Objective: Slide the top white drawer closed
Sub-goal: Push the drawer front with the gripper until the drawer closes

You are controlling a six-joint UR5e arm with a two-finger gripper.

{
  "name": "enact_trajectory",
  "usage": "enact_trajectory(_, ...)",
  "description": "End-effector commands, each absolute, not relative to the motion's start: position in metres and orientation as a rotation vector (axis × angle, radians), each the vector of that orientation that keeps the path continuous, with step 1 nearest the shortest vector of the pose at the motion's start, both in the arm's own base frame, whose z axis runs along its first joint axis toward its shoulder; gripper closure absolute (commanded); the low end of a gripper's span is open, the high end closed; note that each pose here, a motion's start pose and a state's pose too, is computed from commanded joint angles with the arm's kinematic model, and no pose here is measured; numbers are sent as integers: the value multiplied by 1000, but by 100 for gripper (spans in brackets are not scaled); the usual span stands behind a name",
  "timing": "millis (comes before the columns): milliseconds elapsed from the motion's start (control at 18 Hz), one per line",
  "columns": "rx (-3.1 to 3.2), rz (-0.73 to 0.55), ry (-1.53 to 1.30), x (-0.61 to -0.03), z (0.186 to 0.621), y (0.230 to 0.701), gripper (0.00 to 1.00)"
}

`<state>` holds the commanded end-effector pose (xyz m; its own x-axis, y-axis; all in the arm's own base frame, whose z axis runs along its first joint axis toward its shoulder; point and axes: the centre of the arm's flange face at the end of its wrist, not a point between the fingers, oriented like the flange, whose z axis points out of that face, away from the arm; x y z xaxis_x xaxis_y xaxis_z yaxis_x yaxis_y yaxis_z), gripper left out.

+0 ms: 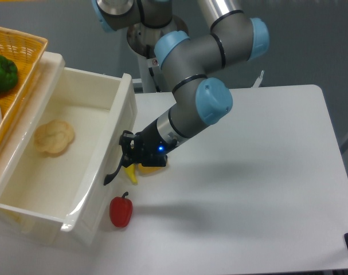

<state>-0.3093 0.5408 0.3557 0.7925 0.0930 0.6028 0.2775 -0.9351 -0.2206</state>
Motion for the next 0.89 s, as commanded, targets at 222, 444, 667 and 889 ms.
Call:
enact_trajectory(222,-2692,-883,-266,-294,360,548,94)
enact_trajectory(444,-2702,-892,-250,-282,360,555,94)
enact_trajectory(667,-2710,-896,-235,-271,360,560,94)
enact_trajectory(889,-2722,-902,-226,-259,360,566,94)
